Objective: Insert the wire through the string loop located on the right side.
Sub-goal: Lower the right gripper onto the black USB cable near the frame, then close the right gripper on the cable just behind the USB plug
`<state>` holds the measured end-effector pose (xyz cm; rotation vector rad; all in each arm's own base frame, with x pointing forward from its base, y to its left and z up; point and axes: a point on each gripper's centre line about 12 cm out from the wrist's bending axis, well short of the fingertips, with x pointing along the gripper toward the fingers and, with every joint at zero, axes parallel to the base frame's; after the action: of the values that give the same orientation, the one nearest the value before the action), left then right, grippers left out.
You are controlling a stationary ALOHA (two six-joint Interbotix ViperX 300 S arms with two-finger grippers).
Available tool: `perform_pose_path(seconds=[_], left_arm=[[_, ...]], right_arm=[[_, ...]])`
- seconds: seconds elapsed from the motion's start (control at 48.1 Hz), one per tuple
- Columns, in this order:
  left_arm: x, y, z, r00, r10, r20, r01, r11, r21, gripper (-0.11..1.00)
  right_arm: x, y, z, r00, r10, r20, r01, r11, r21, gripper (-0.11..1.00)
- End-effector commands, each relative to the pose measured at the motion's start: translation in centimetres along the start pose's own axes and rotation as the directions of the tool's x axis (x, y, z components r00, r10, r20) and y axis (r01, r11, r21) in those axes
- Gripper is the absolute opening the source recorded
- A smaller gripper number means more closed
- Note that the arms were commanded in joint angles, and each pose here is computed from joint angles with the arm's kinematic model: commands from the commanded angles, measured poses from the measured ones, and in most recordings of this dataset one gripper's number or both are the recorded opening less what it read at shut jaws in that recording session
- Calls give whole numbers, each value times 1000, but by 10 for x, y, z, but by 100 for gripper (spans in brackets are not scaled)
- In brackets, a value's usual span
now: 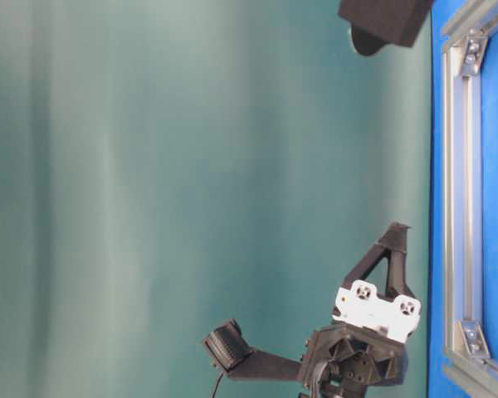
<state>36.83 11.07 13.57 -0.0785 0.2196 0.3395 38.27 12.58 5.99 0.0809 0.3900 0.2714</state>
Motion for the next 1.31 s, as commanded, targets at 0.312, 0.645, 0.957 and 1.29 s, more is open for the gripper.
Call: perform_pose_path(seconds=[0.312, 0.645, 0.957, 1.29], left_arm=[[-2, -1, 16, 999, -5, 43, 5, 1000, -3, 0], [-2, -2, 16, 999, -5, 41, 5, 1000, -1, 0], [-2, -1, 16, 999, -3, 43, 4, 1000, -3, 0], [-2, -2, 16, 999, -5, 41, 5, 1000, -3, 0]], right_arm=[[2, 3, 10, 1000, 8, 7, -8, 1000, -7, -4], [-8, 7, 32, 1000, 12, 22, -12, 1000, -7, -4], [-28, 13, 76, 999, 17, 35, -16, 1000, -14, -4], [-38, 16, 89, 999, 22, 45, -21, 1000, -20, -4]])
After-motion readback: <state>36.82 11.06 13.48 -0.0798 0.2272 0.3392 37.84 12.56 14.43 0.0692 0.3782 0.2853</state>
